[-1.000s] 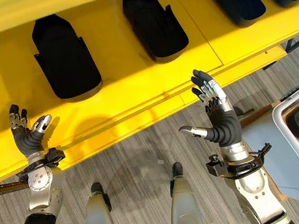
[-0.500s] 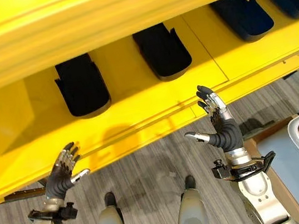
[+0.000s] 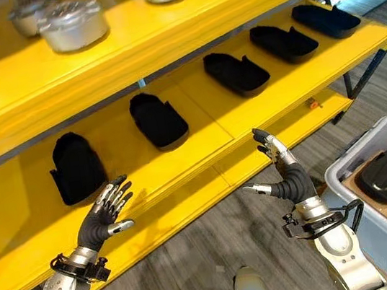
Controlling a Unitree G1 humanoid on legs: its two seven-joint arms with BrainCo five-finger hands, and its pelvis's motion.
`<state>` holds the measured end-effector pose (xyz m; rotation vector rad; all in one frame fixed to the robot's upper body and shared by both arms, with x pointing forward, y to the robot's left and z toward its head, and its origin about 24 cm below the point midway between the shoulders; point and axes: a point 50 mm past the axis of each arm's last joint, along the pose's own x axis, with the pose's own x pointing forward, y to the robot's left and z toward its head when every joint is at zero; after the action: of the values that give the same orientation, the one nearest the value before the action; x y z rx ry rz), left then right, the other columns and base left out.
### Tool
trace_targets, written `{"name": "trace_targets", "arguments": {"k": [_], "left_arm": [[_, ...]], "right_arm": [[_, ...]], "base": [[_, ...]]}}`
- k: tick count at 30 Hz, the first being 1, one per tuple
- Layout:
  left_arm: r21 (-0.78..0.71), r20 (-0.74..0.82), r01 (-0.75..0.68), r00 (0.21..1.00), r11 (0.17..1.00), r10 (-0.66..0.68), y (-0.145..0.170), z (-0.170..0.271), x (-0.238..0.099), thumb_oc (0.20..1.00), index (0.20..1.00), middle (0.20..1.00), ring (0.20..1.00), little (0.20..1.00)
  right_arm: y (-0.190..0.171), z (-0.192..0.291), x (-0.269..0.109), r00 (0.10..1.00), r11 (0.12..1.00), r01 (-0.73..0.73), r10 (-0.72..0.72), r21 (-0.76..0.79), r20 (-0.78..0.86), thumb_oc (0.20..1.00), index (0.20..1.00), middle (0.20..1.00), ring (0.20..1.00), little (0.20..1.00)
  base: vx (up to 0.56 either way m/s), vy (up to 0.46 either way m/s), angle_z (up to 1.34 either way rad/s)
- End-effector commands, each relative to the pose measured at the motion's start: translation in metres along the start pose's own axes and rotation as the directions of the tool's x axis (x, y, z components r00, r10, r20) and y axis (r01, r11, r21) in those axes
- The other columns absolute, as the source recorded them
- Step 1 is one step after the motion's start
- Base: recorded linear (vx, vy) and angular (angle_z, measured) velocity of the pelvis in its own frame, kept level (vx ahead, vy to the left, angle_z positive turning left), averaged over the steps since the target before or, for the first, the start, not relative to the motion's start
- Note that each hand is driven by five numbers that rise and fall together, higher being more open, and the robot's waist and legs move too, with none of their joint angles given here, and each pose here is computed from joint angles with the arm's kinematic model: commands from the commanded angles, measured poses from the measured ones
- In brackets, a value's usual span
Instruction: Move parts from the plastic box to the shelf.
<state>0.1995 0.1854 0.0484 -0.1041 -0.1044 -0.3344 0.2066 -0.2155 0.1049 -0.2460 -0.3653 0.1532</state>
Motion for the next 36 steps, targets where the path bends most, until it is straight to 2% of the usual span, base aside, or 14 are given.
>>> {"name": "trace_targets", "arguments": {"k": [1, 4, 10, 13, 27, 36], "left_arm": [[0.047, 0.106, -0.008, 0.994, 0.999, 0.003, 0.004, 0.018, 0.003, 1.000, 1.000, 1.000, 1.000, 1.000], [0.061, 0.084, 0.019, 0.996, 0.998, -0.024, 0.001, 0.014, -0.001, 1.000, 1.000, 1.000, 1.000, 1.000], [0.080, 0.085, 0.012, 0.996, 0.997, -0.019, 0.002, 0.013, -0.003, 1.000, 1.000, 1.000, 1.000, 1.000], [0.058, 0.084, 0.013, 0.996, 0.998, -0.018, -0.001, 0.011, -0.004, 1.000, 1.000, 1.000, 1.000, 1.000], [0.069, 0.108, -0.025, 0.994, 0.997, 0.018, 0.004, 0.015, 0.002, 1.000, 1.000, 1.000, 1.000, 1.000], [0.074, 0.141, -0.074, 0.988, 0.995, 0.063, 0.007, 0.022, 0.009, 1.000, 1.000, 1.000, 1.000, 1.000]], "right_arm": [[-0.005, 0.016, 0.004, 0.996, 1.000, 0.005, -0.006, 0.009, 0.093, 1.000, 1.000, 1.000, 1.000, 1.000], [-0.004, 0.008, -0.005, 0.999, 1.000, -0.002, 0.000, 0.030, 0.041, 1.000, 1.000, 1.000, 1.000, 1.000], [0.009, 0.008, 0.006, 0.996, 0.996, -0.054, 0.049, 0.074, 0.072, 1.000, 1.000, 1.000, 1.000, 1.000], [0.015, 0.005, 0.005, 0.997, 0.988, -0.062, 0.054, 0.144, 0.061, 1.000, 1.000, 1.000, 1.000, 1.000], [0.036, 0.002, 0.014, 0.992, 0.970, -0.121, 0.112, 0.212, 0.055, 1.000, 1.000, 1.000, 1.000, 1.000], [0.047, 0.003, 0.027, 0.991, 0.971, -0.123, 0.110, 0.203, 0.075, 1.000, 1.000, 1.000, 1.000, 1.000]], "base": [[0.06, -0.165, -0.28], [0.07, -0.144, -0.35], [0.04, -0.036, -0.75], [0.10, 0.060, -0.49], [0.02, 0.076, -0.52], [-0.04, 0.008, -0.77]]}}
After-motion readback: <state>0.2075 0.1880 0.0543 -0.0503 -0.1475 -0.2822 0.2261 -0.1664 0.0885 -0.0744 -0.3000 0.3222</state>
